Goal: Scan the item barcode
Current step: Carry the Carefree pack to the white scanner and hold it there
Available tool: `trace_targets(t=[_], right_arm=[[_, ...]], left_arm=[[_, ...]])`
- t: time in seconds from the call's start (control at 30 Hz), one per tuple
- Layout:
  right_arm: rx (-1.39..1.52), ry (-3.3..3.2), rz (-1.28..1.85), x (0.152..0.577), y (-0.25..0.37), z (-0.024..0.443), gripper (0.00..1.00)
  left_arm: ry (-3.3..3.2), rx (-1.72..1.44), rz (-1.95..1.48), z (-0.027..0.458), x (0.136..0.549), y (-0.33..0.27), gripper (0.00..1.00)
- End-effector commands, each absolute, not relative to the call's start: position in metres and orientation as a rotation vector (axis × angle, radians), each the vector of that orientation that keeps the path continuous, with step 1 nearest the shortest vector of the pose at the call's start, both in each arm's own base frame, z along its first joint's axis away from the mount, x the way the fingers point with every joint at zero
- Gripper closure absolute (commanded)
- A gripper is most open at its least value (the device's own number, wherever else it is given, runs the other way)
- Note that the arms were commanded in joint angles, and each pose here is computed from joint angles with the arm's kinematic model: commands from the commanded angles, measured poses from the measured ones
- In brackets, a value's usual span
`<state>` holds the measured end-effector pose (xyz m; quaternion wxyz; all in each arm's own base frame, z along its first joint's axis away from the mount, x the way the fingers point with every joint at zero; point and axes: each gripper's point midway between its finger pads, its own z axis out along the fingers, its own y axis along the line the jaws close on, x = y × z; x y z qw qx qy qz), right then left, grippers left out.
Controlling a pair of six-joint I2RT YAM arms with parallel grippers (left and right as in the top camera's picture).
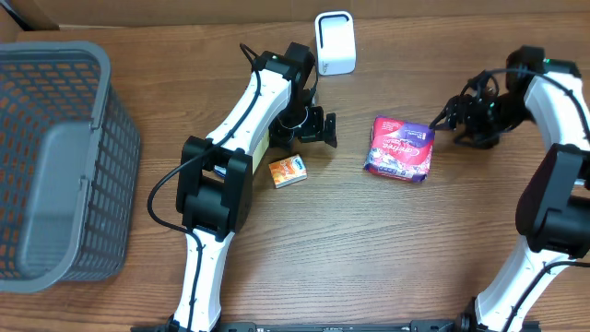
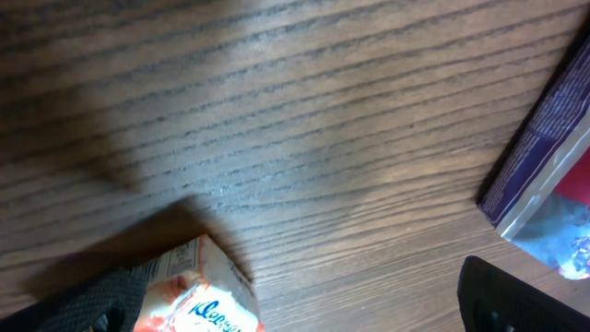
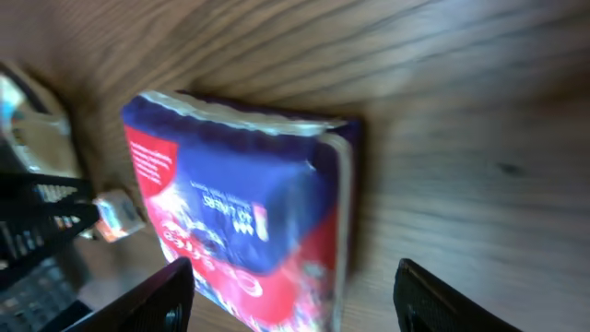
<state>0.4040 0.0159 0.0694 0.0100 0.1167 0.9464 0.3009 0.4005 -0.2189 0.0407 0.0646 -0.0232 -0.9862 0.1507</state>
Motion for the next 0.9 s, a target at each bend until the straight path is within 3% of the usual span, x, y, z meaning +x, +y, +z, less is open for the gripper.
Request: trace_targets(t=[0.0, 0.2, 0.47, 0.77, 0.83, 0.87], right_arm=[[0.328, 2.857, 1.157, 0.403, 0.037, 0.075, 0.30], [0.346, 2.884, 1.153, 0.394, 0.038, 0.060, 0.37], [0.340, 2.881, 1.152, 0.390, 0.041, 0.045, 0.38], [0.326, 2.851, 1.189, 0.390, 0.048, 0.041, 0.64], [0.318, 2.845, 1.198, 0.391, 0.050, 0.042, 0.75], [0.313, 2.837, 1.206, 0.392, 0.051, 0.043, 0.87]], left_arm=[[-2.989, -0.117, 0.486, 0.048, 0.402, -0.223, 0.00], [-2.989, -0.116, 0.485, 0.048, 0.402, -0.223, 0.00], [-2.994, -0.118, 0.490, 0.048, 0.404, -0.223, 0.00], [-3.001, -0.119, 0.478, 0.048, 0.405, -0.222, 0.00], [-3.006, -0.119, 0.471, 0.048, 0.406, -0.221, 0.00], [-3.007, -0.120, 0.470, 0.047, 0.406, -0.221, 0.00]])
